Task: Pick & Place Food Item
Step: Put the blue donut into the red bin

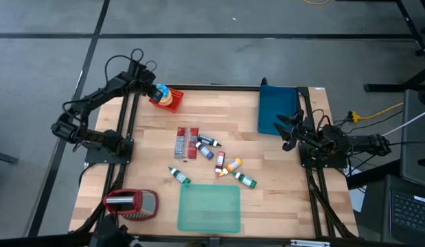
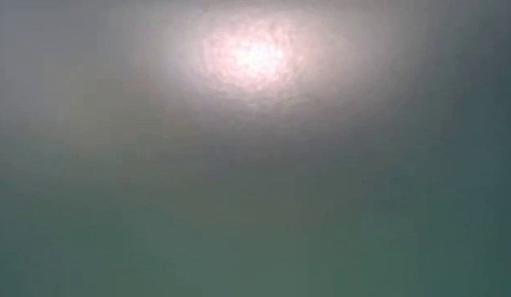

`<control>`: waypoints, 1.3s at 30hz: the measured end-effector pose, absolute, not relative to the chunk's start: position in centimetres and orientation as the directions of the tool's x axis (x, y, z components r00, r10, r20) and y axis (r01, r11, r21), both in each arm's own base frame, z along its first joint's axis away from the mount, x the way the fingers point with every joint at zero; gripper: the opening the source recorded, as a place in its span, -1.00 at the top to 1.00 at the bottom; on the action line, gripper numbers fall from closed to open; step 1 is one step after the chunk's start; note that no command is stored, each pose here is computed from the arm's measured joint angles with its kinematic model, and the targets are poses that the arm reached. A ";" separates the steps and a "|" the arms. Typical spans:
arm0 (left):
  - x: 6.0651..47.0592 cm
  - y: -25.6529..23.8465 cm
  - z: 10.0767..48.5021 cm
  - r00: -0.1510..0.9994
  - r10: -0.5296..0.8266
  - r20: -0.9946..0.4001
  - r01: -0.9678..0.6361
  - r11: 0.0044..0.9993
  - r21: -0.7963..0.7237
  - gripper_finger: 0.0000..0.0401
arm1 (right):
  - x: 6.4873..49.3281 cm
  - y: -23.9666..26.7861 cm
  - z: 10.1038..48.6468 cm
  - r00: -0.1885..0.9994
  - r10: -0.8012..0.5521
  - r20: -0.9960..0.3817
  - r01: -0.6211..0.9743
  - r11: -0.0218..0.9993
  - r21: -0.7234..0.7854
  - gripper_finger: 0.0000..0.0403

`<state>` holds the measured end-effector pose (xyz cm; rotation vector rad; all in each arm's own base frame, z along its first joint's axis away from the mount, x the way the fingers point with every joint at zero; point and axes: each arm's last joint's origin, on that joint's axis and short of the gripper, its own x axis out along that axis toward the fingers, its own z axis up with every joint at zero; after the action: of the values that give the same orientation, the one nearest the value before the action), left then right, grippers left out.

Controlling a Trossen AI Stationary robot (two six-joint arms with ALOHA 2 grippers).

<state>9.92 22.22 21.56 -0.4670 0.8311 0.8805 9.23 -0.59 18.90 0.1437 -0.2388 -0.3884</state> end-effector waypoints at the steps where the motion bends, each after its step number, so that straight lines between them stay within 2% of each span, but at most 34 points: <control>1: 9.8 22.2 21.4 0.366 0.488 -0.793 -0.822 0.569 -0.029 0.90 | 9.2 -0.6 18.9 0.898 -0.391 0.202 0.357 0.916 0.184 -0.01; 11: 10.0 22.6 21.6 0.427 0.514 -0.744 -0.803 0.593 -0.051 0.90 | 9.2 -0.6 18.9 0.898 -0.391 0.202 0.357 0.916 0.184 -0.01; 39: 9.9 23.6 19.9 0.418 0.510 -0.752 -0.823 0.563 -0.076 0.90 | 9.2 -0.6 18.9 0.898 -0.391 0.202 0.357 0.916 0.184 -0.01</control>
<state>9.93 23.59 19.91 -0.4779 0.7481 0.8767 9.23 -0.59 18.90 0.1440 -0.2387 -0.3889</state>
